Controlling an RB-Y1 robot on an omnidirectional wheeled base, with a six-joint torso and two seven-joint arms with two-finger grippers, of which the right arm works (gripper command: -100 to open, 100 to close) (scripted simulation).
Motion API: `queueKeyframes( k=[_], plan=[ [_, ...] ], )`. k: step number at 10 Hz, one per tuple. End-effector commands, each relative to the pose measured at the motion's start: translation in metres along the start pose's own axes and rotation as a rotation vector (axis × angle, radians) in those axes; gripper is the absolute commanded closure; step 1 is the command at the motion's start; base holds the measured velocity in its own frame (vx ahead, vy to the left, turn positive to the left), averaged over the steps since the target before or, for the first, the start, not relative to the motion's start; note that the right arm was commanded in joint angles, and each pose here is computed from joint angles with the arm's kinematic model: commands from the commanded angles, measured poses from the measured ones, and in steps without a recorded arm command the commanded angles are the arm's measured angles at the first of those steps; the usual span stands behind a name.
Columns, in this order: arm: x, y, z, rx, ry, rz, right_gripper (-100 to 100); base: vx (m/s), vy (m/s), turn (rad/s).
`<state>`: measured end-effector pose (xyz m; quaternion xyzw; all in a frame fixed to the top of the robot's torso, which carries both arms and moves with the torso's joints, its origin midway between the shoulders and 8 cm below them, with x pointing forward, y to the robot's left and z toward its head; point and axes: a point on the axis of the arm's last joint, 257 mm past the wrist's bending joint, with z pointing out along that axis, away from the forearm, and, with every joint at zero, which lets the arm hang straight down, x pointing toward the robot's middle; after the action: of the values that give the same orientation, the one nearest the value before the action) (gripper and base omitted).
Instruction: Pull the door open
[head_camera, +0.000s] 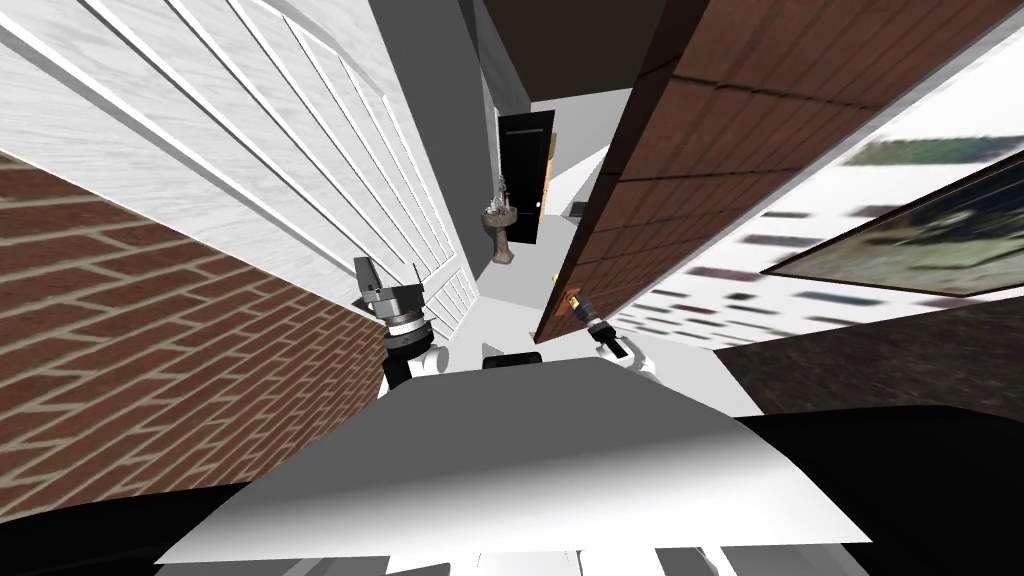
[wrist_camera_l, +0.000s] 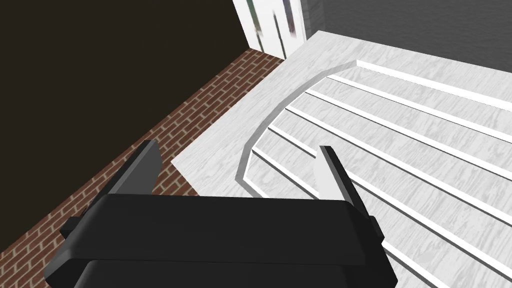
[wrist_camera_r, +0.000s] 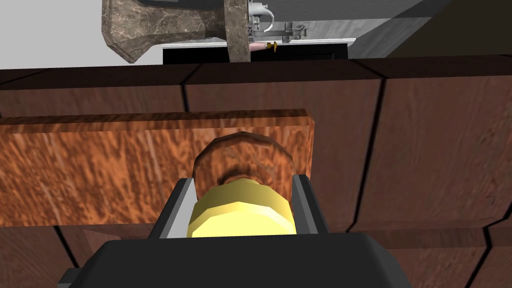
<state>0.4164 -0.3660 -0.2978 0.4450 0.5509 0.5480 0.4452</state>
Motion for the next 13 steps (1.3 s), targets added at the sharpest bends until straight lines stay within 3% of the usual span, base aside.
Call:
queueKeyframes(
  k=[1,4,5,13],
  plan=[
    [0.002,0.001,-0.0051,-0.003,0.023,0.001,100,-0.207,-0.134,0.141],
    [0.003,0.002,-0.0131,-0.003,0.055,0.002,100,-0.207,-0.111,0.112],
    [0.004,0.001,-0.0112,-0.002,0.048,0.001,100,-0.085,-0.050,0.018],
    [0.005,0.001,-0.0252,-0.003,0.122,0.002,100,-0.196,-0.111,0.133]
  ],
)
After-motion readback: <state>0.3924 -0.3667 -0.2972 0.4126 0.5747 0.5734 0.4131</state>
